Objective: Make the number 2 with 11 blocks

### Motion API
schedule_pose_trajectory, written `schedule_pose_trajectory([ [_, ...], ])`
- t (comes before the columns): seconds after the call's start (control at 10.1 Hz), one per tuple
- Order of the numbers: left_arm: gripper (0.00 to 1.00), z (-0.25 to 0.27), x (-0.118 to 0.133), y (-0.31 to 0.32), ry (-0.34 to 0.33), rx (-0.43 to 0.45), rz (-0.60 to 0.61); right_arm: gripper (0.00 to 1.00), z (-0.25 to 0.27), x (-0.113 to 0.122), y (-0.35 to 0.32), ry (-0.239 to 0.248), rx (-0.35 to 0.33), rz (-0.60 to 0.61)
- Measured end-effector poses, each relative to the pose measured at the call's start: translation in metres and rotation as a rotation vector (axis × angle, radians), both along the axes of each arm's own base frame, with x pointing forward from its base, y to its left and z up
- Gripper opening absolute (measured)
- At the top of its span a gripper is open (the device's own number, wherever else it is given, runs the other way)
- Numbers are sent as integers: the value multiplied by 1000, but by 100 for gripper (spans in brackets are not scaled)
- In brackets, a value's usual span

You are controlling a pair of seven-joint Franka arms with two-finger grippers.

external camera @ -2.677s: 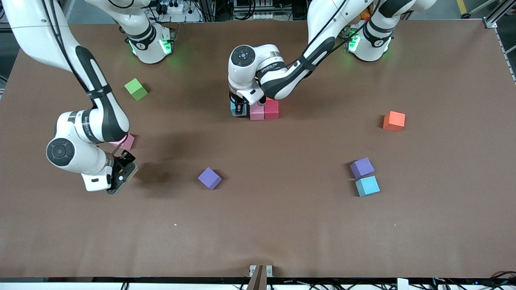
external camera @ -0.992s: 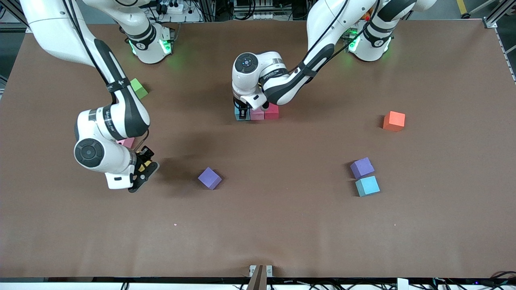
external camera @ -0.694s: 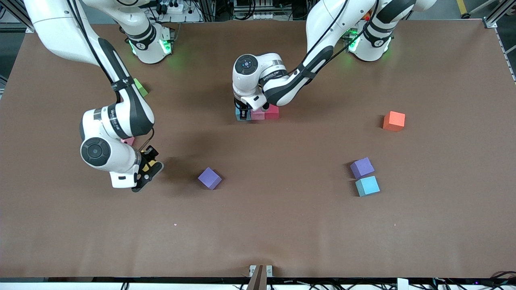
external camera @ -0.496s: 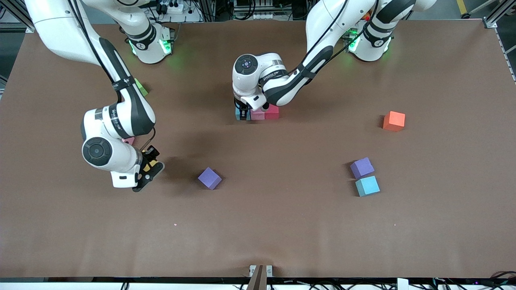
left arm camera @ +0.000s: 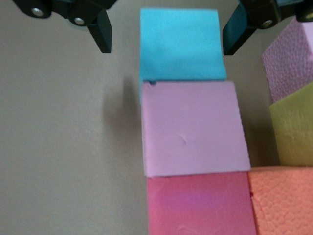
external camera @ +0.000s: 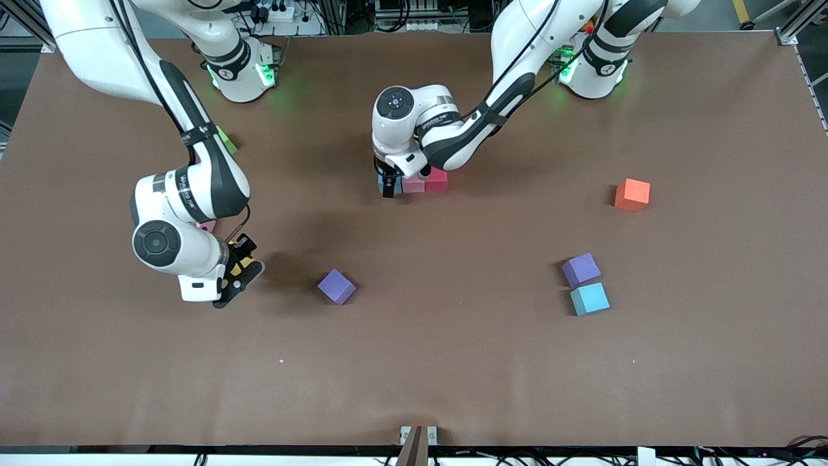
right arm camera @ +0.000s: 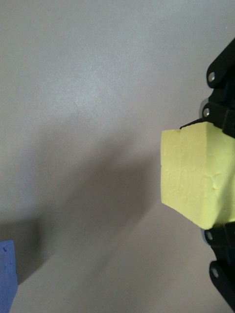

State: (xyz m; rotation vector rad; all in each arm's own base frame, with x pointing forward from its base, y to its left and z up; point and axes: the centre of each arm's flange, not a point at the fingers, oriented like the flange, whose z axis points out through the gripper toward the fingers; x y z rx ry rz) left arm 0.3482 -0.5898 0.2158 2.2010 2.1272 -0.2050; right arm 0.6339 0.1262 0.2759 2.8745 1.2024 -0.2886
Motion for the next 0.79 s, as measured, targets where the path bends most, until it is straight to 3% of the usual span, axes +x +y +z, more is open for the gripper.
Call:
schedule_pose_trajectory([
  [0.59, 100, 73, 3, -9, -86, -74, -3, 59, 4, -11, 53, 8, 54, -139],
  [0.79, 100, 104, 28, 4, -130, -97, 28, 59, 9, -14, 64, -1, 50, -178],
])
